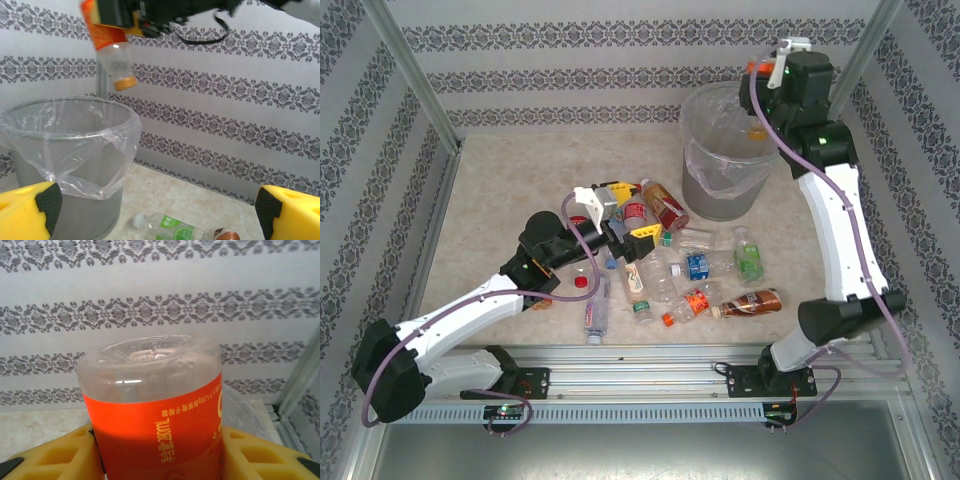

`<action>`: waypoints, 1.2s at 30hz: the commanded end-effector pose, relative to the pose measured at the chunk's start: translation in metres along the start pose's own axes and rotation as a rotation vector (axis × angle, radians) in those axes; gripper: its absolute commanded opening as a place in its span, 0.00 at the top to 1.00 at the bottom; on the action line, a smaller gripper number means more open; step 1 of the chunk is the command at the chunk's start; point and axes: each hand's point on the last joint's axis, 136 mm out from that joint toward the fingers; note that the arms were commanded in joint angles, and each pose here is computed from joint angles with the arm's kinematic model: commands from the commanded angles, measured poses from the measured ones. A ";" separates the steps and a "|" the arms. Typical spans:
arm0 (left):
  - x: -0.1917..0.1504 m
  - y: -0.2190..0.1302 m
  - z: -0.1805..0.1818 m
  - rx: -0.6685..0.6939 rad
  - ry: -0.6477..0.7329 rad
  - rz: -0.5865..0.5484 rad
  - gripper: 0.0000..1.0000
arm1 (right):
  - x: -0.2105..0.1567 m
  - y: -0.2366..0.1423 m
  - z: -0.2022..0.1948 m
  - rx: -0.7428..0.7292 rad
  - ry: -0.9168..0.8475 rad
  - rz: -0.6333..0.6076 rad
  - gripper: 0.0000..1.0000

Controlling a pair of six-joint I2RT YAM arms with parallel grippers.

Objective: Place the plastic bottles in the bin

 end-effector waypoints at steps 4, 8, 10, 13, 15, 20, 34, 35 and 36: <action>0.009 -0.003 -0.017 -0.061 0.033 -0.004 0.00 | -0.021 0.046 0.026 0.126 -0.009 0.094 0.53; 0.003 -0.006 -0.007 -0.001 0.047 0.012 0.00 | -0.052 0.072 0.032 0.162 0.016 0.191 0.55; 0.000 -0.006 -0.003 0.015 0.048 0.026 0.00 | -0.066 0.080 0.033 0.170 0.019 0.236 0.55; -0.002 -0.004 -0.002 0.022 0.032 0.043 0.00 | -0.085 0.088 0.033 0.177 0.032 0.301 0.55; -0.006 -0.002 0.000 0.030 0.018 0.073 0.00 | -0.099 0.094 0.031 0.182 0.044 0.350 0.55; -0.010 -0.004 0.006 0.063 0.016 0.085 0.00 | -0.136 0.108 0.025 0.163 0.054 0.475 0.55; -0.018 -0.003 0.017 0.129 0.008 0.151 0.00 | -0.201 0.127 0.015 0.122 0.070 0.693 0.50; -0.019 -0.003 0.017 0.132 0.006 0.153 0.00 | -0.203 0.127 0.014 0.121 0.071 0.700 0.48; -0.020 -0.003 0.017 0.133 0.004 0.157 0.00 | -0.203 0.127 0.014 0.121 0.071 0.701 0.47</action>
Point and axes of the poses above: each hand's point on the last joint's axis, 136 mm out from that joint toward the fingers, its own y axis out along the fingers, its own z axis along the line the jaws close on, x = y × z, and after that the axes turned 11 degrees about -y, right-handed
